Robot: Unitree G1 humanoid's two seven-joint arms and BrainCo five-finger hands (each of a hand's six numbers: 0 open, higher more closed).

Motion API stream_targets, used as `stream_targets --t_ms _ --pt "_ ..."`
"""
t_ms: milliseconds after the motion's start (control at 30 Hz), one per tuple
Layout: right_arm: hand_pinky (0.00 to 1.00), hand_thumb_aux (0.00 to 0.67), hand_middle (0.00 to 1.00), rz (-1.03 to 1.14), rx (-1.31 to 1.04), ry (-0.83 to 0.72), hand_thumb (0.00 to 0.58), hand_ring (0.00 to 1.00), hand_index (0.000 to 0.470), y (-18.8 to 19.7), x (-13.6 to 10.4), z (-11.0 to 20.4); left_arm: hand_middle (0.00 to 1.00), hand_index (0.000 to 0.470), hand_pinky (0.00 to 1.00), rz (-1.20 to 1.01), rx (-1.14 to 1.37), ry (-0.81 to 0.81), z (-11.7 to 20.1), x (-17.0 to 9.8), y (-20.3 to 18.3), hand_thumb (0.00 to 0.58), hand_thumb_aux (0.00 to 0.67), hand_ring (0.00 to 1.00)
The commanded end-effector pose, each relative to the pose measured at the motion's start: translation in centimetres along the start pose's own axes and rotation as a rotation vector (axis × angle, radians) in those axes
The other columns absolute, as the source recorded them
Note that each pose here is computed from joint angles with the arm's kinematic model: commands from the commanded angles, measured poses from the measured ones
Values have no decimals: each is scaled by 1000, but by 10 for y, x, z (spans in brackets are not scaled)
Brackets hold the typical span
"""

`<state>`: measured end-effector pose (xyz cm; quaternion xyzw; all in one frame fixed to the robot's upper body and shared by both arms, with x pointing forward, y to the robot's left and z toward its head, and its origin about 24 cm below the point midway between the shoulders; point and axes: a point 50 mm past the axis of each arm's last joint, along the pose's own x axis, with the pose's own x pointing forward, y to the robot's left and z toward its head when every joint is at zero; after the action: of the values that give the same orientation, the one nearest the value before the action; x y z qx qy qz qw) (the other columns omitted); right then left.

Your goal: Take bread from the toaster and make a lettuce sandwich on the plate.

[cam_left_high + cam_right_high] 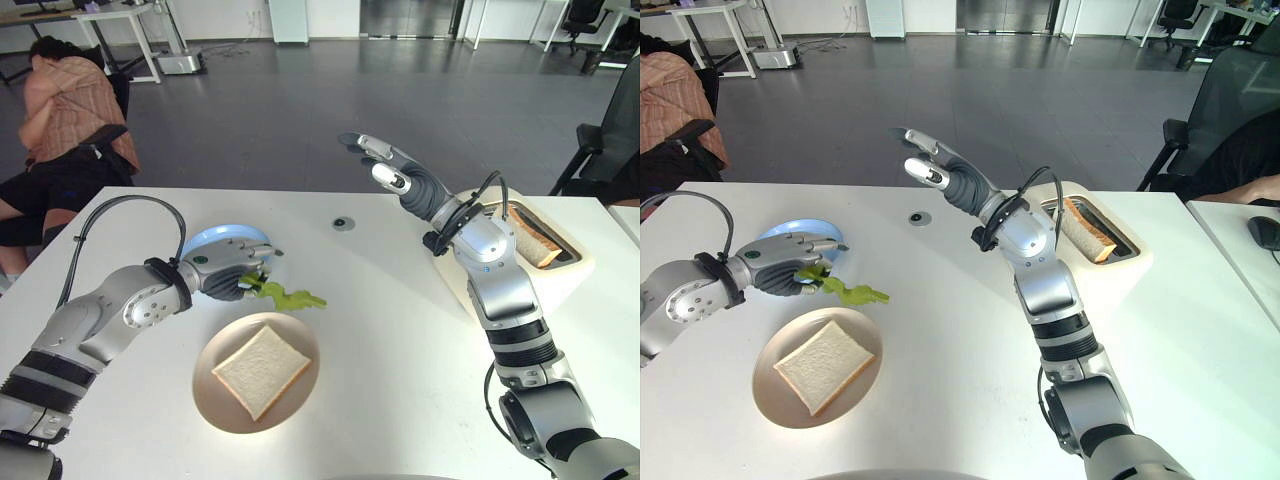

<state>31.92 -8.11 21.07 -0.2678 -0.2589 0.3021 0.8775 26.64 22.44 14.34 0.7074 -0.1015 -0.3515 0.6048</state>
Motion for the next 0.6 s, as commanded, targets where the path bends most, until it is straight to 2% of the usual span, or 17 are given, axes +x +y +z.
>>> stream_targets --t_ms 33,400,433,500,533,567,600 --pt "0 0 0 0 -1 11 0 0 0 -2 -1 -1 0 470 0 -118 -32 -24 8 -11 -7 580 670 0" --pt "0 0 0 0 -1 14 0 0 0 -2 -1 -2 0 470 0 -364 -151 -12 20 -22 -37 580 670 0" --pt "0 0 0 -1 0 14 0 0 0 -2 0 -2 0 450 0 -368 -169 -21 21 -22 -38 579 641 0" --pt "0 0 0 -3 0 14 0 0 0 -3 0 -2 0 361 0 -375 -175 -27 23 -22 -40 549 515 0" --pt "0 0 0 -2 0 14 0 0 0 -3 0 -2 0 251 0 -370 -169 -27 23 -22 -39 454 357 0" --pt "0 0 0 -2 0 14 0 0 0 -3 0 -2 0 0 0 -352 -168 -33 24 -22 -36 0 0 0" --pt "0 0 0 -3 0 15 0 0 0 -3 0 -2 0 0 0 -328 -172 -41 24 -22 -33 0 0 0"
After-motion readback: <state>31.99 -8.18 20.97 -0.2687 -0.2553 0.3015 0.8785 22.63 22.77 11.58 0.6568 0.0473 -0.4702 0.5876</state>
